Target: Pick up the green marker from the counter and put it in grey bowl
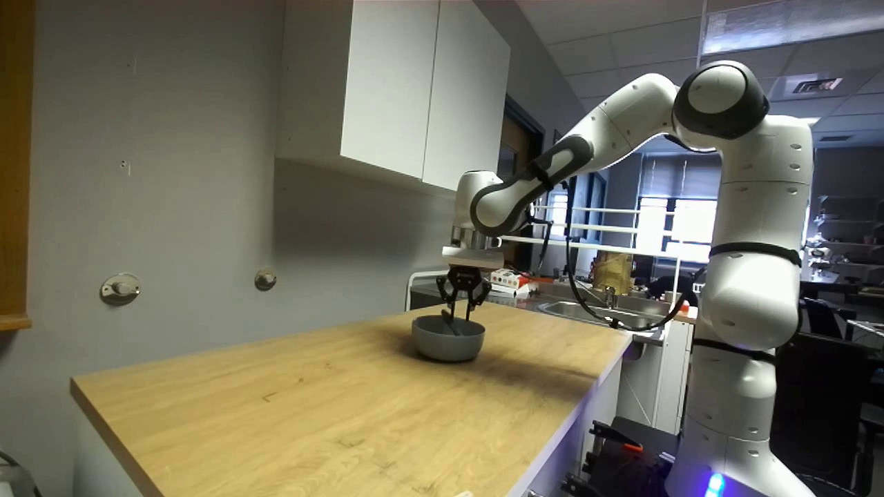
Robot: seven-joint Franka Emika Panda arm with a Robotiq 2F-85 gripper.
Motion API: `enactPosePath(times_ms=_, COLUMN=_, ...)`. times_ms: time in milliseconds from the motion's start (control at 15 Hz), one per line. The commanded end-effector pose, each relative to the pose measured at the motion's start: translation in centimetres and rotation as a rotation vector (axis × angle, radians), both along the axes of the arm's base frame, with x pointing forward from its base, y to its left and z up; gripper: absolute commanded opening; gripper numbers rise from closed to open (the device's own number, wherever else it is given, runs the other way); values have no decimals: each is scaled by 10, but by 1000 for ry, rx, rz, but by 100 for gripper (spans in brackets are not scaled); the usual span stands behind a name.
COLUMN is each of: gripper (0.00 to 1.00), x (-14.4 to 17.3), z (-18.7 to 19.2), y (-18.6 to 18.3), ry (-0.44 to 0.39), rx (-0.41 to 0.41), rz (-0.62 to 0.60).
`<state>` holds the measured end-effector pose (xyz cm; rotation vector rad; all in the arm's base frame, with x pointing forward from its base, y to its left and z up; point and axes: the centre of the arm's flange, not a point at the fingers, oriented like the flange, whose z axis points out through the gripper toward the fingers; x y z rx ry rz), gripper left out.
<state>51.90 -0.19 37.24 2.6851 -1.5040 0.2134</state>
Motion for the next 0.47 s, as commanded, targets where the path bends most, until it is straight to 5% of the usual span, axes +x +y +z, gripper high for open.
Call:
enactPosePath(times_ms=0, gripper=66, x=-21, z=11, y=6, ry=1, rx=-40, rz=-17)
enactPosePath(times_ms=267, gripper=97, x=-30, z=28, y=12, ry=22, rx=-30, rz=-7)
enactPosePath(times_ms=400, gripper=100, x=-34, z=40, y=16, ry=30, rx=-27, rz=-6)
